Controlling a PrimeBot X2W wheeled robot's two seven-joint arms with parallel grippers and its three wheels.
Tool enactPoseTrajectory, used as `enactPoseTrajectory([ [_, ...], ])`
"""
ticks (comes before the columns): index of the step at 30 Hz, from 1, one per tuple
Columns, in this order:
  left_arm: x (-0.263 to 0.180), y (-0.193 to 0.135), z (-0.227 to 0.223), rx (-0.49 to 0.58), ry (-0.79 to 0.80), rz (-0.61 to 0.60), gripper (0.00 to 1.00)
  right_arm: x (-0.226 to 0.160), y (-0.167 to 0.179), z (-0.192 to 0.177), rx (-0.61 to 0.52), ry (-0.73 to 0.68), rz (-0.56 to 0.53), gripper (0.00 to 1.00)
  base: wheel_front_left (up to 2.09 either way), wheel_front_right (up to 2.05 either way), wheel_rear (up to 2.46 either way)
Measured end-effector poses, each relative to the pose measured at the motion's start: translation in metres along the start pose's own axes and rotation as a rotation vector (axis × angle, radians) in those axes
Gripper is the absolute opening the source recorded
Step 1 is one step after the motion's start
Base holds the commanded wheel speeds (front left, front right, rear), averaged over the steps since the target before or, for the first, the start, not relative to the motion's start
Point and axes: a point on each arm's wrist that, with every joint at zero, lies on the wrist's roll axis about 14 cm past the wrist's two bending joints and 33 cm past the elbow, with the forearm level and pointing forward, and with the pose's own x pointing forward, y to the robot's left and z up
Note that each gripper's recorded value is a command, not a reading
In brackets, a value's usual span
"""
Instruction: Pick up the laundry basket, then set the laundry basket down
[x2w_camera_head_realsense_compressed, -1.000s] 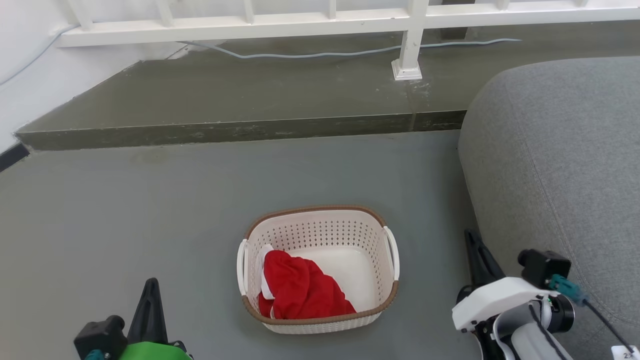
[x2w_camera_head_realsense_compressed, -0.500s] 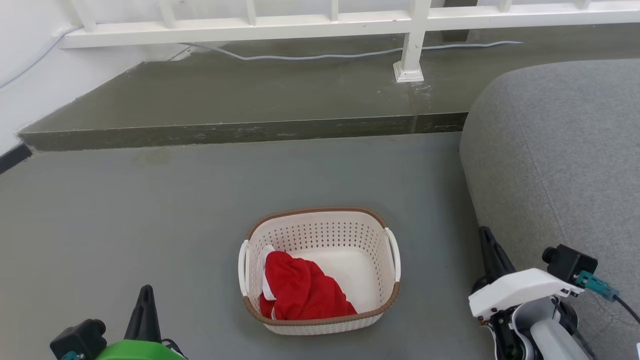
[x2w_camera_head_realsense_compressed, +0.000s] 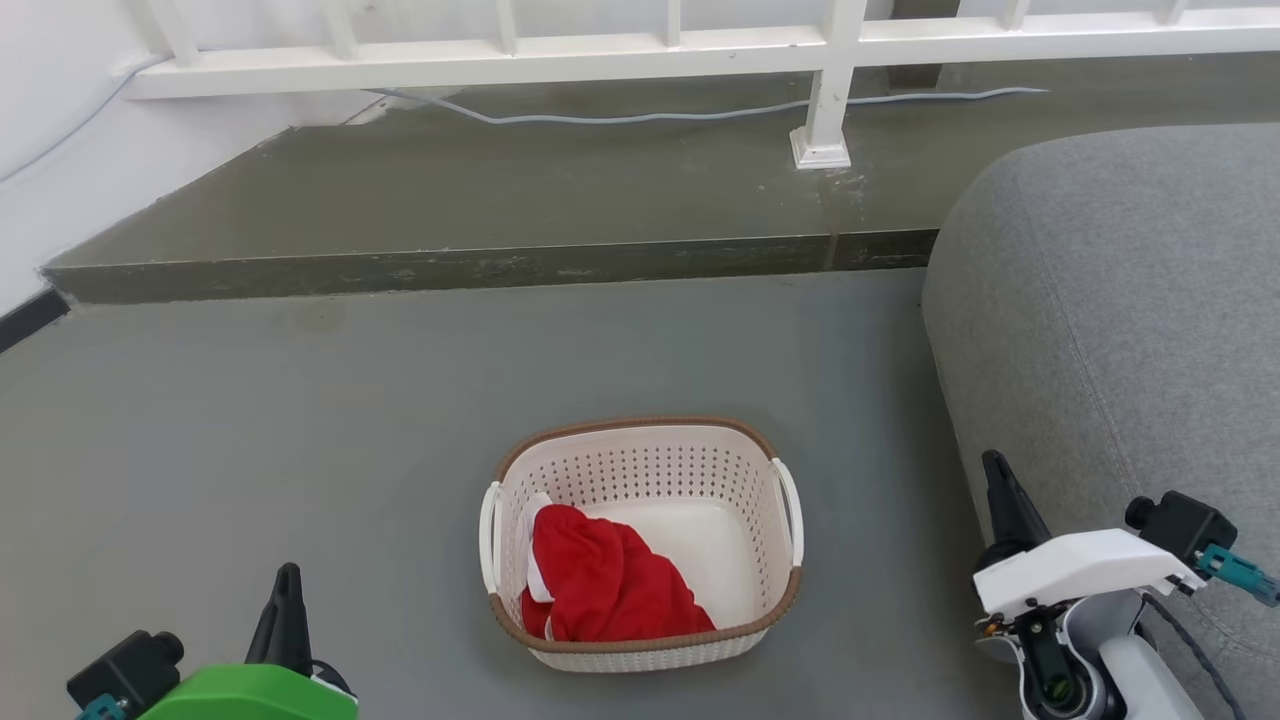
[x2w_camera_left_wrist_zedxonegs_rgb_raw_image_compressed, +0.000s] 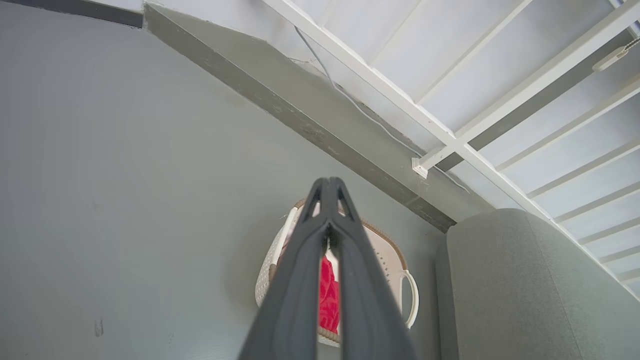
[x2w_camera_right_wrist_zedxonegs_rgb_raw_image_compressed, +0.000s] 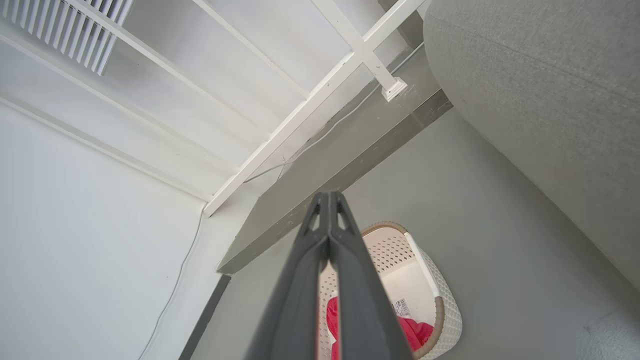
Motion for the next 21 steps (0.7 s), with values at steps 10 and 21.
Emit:
enactPoseTrajectory([
  [10,0.003,0.001,0.0,-0.136,0.022,0.0,0.0,0.001,-0.006,0.006,0.138,0.005,-0.009,0.0,0.0,0.0,0.0],
  [21,0.008,0.001,0.006,-0.299,0.025,-0.007,0.0,0.002,-0.009,0.013,0.289,0.003,-0.007,0.0,0.0,0.0,0.0],
])
